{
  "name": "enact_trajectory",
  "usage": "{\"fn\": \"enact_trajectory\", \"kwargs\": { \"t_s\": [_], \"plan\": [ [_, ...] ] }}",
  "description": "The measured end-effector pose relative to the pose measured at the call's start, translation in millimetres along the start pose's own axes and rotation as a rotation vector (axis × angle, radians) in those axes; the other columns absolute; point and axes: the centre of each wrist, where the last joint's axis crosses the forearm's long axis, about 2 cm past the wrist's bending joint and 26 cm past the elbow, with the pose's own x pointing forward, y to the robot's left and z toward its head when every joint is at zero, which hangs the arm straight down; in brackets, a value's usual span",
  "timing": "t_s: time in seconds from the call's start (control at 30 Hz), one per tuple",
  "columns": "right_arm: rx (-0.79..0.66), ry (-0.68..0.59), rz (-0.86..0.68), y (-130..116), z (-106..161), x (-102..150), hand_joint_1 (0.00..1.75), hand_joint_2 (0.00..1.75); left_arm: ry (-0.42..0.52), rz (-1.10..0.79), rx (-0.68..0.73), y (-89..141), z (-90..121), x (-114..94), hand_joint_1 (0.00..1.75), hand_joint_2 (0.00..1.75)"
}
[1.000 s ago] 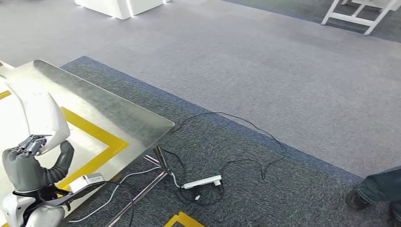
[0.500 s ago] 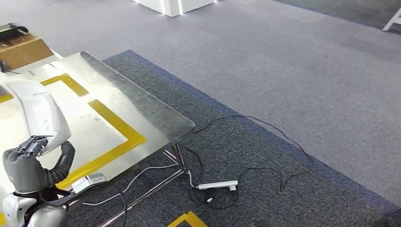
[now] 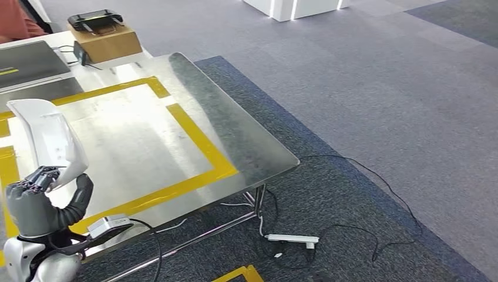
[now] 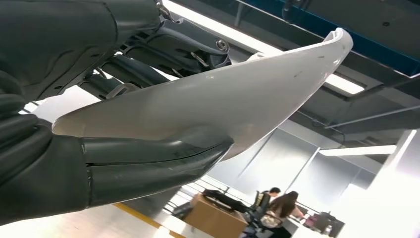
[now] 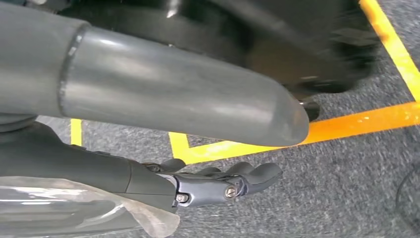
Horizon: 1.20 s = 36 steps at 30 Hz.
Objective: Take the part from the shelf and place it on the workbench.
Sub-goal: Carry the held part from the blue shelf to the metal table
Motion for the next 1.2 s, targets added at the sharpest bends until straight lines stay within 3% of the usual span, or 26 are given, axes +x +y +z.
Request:
{"fn": "enact_trajectory", "kwargs": {
  "t_s": [1.2],
  "plan": [
    [-0.001, 0.007, 0.001, 0.0, 0.6, -2.3, 0.0, 0.0, -0.002, -0.004, -0.005, -0.6, 1.3, 1.0, 1.75, 1.75]
  ]
}}
